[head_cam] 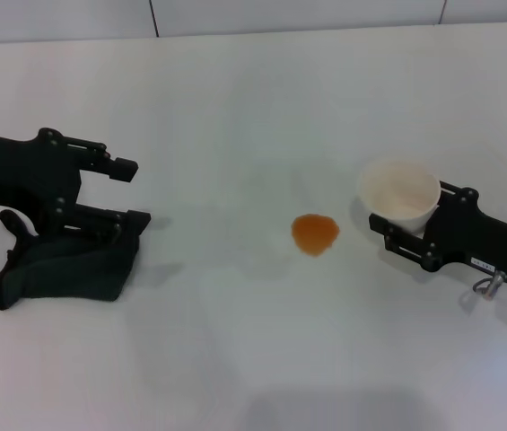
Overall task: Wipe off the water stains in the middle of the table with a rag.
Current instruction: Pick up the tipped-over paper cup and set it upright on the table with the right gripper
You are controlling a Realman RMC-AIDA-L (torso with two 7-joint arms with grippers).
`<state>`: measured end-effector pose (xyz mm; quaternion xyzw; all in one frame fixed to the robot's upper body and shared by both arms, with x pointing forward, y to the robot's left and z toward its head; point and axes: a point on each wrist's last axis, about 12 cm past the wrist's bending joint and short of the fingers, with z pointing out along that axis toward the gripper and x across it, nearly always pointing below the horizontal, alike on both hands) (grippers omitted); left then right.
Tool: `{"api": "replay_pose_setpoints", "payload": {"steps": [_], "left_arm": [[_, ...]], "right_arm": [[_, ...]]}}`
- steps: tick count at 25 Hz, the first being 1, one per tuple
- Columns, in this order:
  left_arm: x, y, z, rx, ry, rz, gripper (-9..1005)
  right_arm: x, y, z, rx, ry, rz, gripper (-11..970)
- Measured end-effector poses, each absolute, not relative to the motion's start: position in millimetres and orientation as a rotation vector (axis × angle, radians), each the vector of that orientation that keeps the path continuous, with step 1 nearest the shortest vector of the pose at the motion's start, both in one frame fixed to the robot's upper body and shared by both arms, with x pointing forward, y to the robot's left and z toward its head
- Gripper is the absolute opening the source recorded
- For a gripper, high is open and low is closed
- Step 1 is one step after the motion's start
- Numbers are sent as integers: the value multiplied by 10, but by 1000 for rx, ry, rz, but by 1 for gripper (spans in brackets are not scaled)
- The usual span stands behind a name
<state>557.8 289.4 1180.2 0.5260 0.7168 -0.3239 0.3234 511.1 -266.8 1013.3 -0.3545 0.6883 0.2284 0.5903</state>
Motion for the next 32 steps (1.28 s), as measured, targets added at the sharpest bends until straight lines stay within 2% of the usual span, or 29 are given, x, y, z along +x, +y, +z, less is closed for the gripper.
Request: {"api": "replay_pose_setpoints", "payload": {"steps": [17, 22, 28, 32], "left_arm": [[5573, 2866, 11790, 1379, 1879, -857, 723], [5572, 2869, 11781, 1383, 1887, -852, 724], [5582, 2849, 11778, 1393, 1893, -848, 724], [5582, 2848, 11778, 1394, 1893, -848, 723]], "right_arm": [[5072, -2667, 10082, -821, 1637, 544, 616], [5043, -2671, 10106, -816, 1616, 572, 767], [5039, -2687, 10103, -812, 1625, 576, 859], [5037, -2715, 10099, -821, 1634, 573, 859]]}}
